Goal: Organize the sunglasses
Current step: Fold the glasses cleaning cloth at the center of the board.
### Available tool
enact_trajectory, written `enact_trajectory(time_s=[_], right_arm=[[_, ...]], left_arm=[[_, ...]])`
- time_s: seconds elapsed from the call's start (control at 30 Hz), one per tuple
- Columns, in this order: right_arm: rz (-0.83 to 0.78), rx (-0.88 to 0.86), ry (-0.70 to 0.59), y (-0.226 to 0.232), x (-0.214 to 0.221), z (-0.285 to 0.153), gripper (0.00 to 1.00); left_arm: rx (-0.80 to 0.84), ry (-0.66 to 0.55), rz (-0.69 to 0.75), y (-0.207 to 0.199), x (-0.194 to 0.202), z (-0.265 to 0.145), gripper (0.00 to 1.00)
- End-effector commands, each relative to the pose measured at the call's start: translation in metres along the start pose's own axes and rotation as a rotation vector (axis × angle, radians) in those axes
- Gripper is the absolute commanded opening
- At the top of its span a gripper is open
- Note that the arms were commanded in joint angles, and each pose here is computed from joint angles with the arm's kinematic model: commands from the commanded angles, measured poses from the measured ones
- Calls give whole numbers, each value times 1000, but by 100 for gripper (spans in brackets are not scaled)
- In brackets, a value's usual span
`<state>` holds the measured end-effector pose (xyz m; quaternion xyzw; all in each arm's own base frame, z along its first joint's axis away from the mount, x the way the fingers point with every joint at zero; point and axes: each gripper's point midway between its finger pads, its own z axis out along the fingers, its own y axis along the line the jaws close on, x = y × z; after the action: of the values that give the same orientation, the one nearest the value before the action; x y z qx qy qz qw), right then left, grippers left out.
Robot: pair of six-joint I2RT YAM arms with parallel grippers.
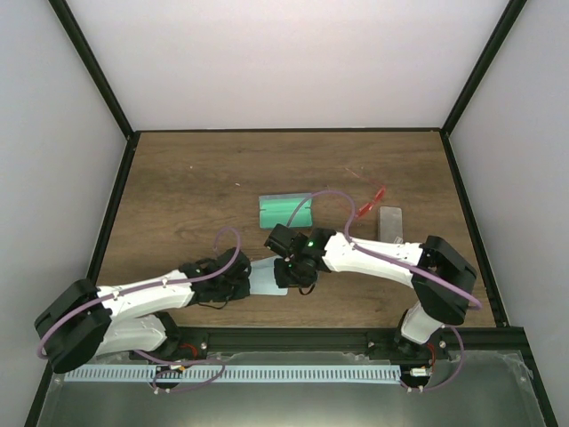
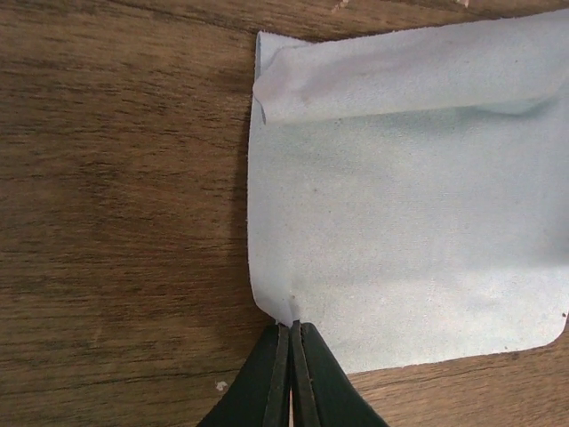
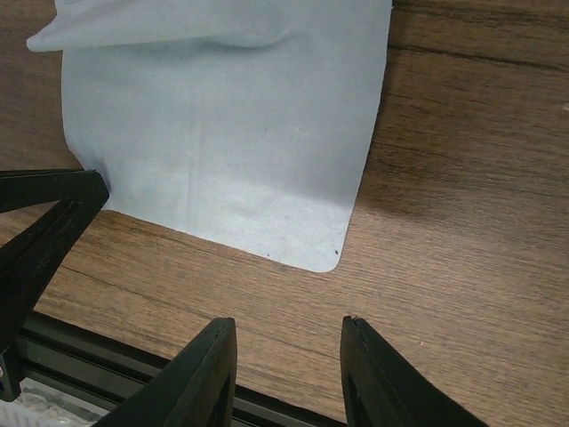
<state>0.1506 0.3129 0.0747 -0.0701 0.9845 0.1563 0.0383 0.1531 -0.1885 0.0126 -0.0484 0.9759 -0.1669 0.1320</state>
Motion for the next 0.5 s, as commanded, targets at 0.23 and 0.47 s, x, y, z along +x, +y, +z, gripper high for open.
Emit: enact_trajectory(time_s=[0.23, 0.47], right_arm=[[5, -60, 45, 22, 20, 17, 34], [48, -5, 61, 7, 26, 31, 32]], left_arm=[[-73, 60, -8, 29, 22, 4, 4], [-76, 60, -7, 31, 23, 4, 4]])
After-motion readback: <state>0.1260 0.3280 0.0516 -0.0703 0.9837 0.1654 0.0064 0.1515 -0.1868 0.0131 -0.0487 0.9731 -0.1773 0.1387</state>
